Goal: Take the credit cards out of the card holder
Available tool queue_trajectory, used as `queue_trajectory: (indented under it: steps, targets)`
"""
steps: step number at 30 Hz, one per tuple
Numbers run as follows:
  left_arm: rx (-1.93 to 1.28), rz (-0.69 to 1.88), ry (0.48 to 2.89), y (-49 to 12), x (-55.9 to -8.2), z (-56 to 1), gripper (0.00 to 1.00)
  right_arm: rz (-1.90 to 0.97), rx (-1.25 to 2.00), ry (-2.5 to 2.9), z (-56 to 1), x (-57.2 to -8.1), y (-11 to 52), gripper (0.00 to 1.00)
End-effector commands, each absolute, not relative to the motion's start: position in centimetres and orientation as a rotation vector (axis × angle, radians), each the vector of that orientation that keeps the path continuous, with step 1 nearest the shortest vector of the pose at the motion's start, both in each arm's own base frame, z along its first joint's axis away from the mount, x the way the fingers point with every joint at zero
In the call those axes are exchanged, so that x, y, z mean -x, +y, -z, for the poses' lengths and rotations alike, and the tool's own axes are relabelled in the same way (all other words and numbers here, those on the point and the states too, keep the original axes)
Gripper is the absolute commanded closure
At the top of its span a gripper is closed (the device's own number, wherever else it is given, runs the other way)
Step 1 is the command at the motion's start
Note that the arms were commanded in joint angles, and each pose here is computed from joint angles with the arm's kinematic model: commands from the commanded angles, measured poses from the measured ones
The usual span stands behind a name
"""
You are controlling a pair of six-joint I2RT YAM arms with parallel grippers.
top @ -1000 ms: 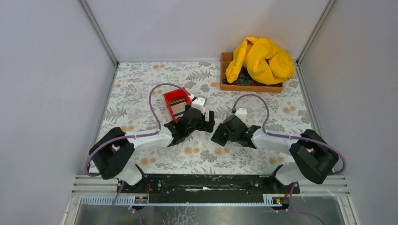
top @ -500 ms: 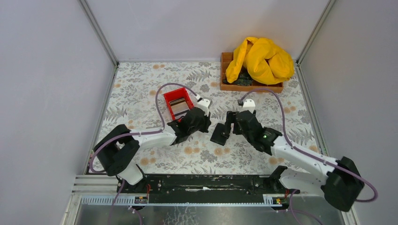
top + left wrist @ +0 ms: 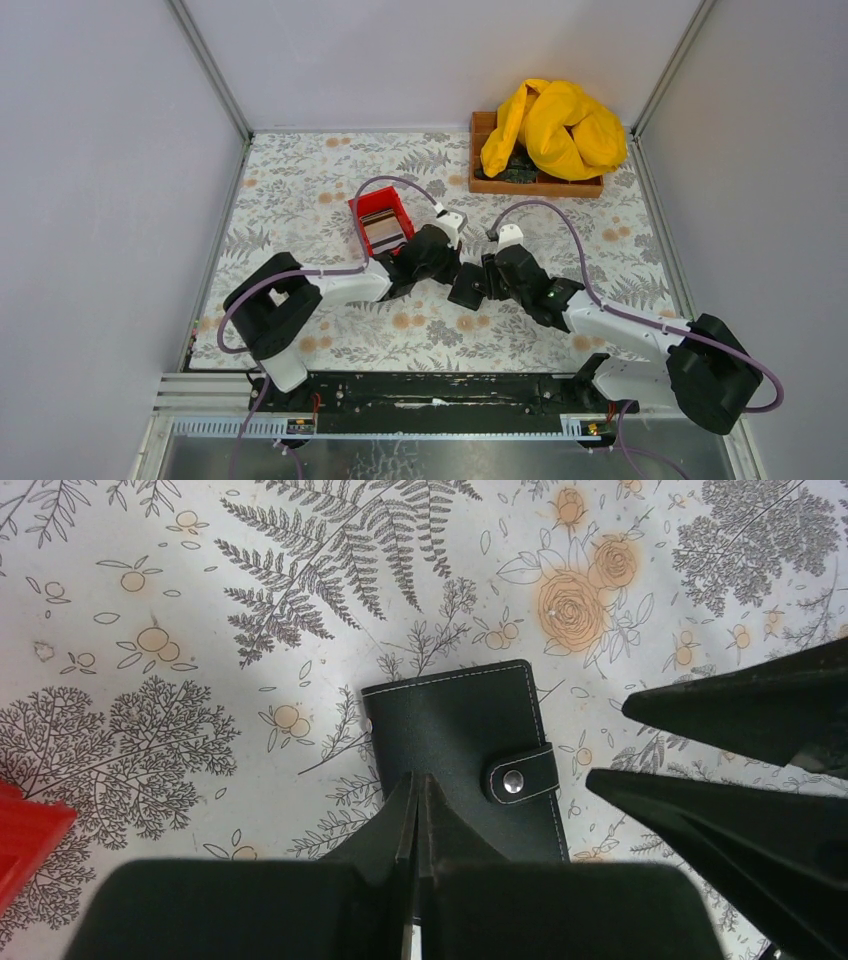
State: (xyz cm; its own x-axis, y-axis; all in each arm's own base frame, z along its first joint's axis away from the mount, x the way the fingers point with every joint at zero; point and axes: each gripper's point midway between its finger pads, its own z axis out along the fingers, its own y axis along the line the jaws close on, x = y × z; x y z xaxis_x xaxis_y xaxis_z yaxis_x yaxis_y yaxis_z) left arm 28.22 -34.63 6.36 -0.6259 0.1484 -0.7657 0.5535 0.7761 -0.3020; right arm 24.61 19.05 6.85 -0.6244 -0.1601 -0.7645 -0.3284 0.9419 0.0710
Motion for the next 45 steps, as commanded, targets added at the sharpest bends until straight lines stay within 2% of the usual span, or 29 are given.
queue_trajectory:
  steps: [1,3,8,18,21,23,27,31,35,38,40,41,45]
  targets:
    - [-0.519,0.667,2.221,-35.1,-28.4,-6.1,1.00,-0.372,0.402,2.173,-7.6,-24.9,21.1,0.54]
    - [-0.509,0.634,2.239,-34.8,-28.7,-5.7,1.00,-0.390,0.422,2.179,-7.1,-24.7,21.5,0.48]
    - [-0.487,0.598,2.165,-33.4,-29.2,-7.3,1.00,-0.383,0.444,2.195,-6.1,-24.9,21.8,0.43]
    - [-0.325,0.546,2.066,-30.7,-30.2,-10.4,0.99,-0.353,0.494,2.225,-4.6,-25.0,22.8,0.40]
    - [-0.269,0.519,2.026,-29.7,-30.6,-11.3,0.81,-0.321,0.514,2.235,-4.1,-25.0,22.8,0.34]
    - [-0.247,0.509,2.006,-29.2,-30.6,-11.8,0.66,-0.289,0.513,2.247,-3.6,-25.1,22.5,0.32]
    - [-0.218,0.507,1.978,-28.6,-30.6,-12.6,0.55,-0.212,0.496,2.275,-2.9,-25.3,21.7,0.32]
    - [-0.203,0.513,1.960,-28.4,-30.6,-13.2,0.53,-0.129,0.476,2.291,-2.4,-25.6,20.8,0.34]
    - [-0.205,0.513,1.957,-28.3,-30.5,-13.3,0.52,-0.077,0.455,2.306,-2.2,-25.8,20.3,0.45]
    - [-0.210,0.515,1.959,-28.4,-30.5,-13.3,0.52,-0.074,0.434,2.315,-2.0,-25.8,20.2,0.59]
    - [-0.213,0.515,1.959,-28.4,-30.5,-13.3,0.52,-0.061,0.410,2.314,-2.1,-25.9,20.0,0.76]
    - [-0.214,0.516,1.959,-28.4,-30.5,-13.3,0.53,-0.062,0.402,2.312,-2.1,-25.9,20.0,0.82]
    - [-0.220,0.522,1.960,-28.5,-30.4,-13.4,0.52,-0.062,0.387,2.317,-2.1,-25.9,20.0,0.98]
